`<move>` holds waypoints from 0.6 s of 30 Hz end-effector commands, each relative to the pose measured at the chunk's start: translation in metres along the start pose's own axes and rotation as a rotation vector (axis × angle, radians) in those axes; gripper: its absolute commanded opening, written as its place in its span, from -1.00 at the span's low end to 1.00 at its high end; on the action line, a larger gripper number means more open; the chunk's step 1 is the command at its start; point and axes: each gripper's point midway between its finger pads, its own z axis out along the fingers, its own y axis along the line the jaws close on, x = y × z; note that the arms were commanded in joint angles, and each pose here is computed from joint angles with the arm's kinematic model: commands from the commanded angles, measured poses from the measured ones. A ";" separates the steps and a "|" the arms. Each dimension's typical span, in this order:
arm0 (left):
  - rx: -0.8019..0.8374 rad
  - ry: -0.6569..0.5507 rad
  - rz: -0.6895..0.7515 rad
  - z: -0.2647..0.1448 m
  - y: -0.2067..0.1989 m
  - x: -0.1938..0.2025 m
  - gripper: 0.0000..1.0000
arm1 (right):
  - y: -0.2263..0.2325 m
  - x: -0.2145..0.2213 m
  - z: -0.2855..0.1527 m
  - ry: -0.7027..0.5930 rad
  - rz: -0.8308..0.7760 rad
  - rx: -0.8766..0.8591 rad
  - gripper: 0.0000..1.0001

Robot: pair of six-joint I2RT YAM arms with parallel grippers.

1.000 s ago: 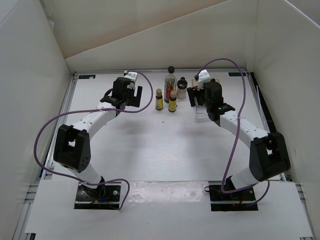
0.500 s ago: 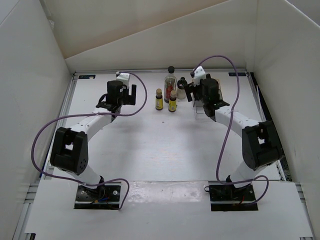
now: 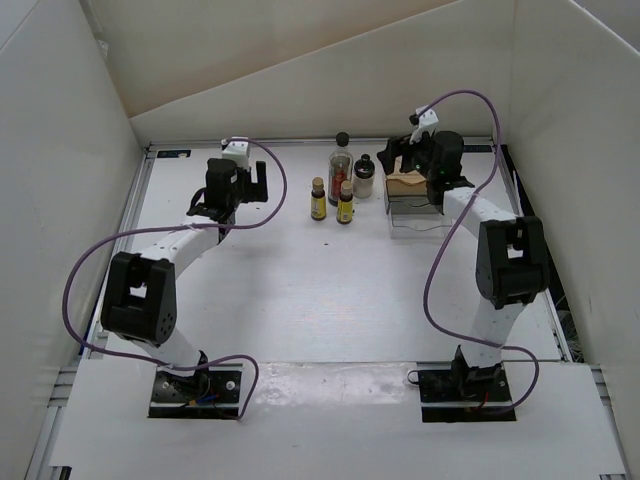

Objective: Organize the condiment bottles

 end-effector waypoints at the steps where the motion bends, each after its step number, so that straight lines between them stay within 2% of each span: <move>1: 0.026 -0.046 -0.014 0.004 -0.006 -0.017 0.99 | 0.022 -0.025 0.011 -0.094 0.052 -0.163 0.81; 8: 0.024 -0.032 -0.015 0.015 -0.006 -0.010 0.99 | 0.035 0.001 0.027 -0.084 0.063 -0.282 0.76; 18: 0.015 -0.019 -0.019 0.025 -0.002 -0.003 0.99 | 0.052 0.017 0.049 -0.090 -0.049 -0.272 0.76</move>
